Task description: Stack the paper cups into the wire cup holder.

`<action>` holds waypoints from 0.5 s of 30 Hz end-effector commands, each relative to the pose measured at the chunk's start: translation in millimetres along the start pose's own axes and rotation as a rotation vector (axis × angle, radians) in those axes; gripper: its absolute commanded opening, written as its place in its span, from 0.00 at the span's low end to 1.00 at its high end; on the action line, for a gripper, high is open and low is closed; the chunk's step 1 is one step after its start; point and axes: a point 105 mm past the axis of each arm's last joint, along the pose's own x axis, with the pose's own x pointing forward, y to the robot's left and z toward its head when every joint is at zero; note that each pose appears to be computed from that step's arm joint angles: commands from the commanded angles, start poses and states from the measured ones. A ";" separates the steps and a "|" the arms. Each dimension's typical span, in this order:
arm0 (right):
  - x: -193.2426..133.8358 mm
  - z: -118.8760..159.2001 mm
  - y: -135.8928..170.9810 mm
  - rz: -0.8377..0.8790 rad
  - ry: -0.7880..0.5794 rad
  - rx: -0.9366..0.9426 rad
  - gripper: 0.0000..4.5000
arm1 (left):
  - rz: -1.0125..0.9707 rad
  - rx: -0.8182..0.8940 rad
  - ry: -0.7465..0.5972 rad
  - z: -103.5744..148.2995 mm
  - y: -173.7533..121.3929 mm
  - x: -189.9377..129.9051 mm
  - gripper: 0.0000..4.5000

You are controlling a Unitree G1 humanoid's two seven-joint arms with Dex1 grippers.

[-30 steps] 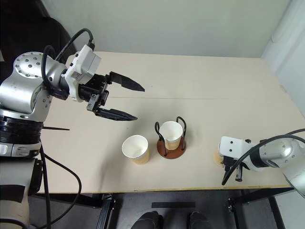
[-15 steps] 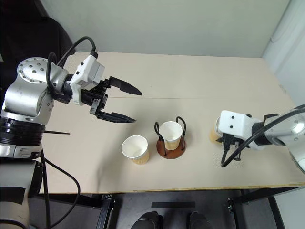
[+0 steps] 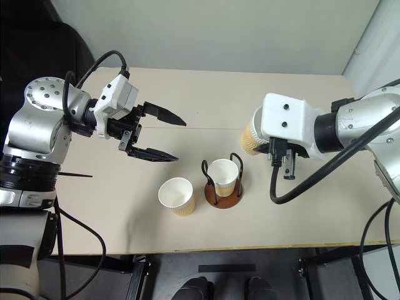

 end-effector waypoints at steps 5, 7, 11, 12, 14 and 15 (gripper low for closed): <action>7.3 21.6 -5.2 0.032 -0.053 -0.067 0.01 | -0.032 0.038 -0.002 5.8 0.3 1.2 1.00; 11.8 22.8 -3.5 0.056 -0.058 -0.073 0.01 | -0.036 0.040 -0.004 6.3 1.1 2.8 1.00; 20.5 22.9 -1.8 0.093 -0.065 -0.076 0.01 | -0.040 0.044 -0.003 6.5 2.2 3.9 1.00; 22.1 22.8 -1.4 0.100 -0.065 -0.079 0.01 | -0.040 0.045 -0.002 6.4 2.3 3.8 1.00; 26.2 23.8 -0.6 0.115 -0.069 -0.084 0.01 | -0.040 0.046 0.000 6.0 2.3 3.2 1.00; 28.0 24.4 -0.6 0.120 -0.072 -0.087 0.01 | -0.040 0.046 0.000 5.8 2.3 3.1 1.00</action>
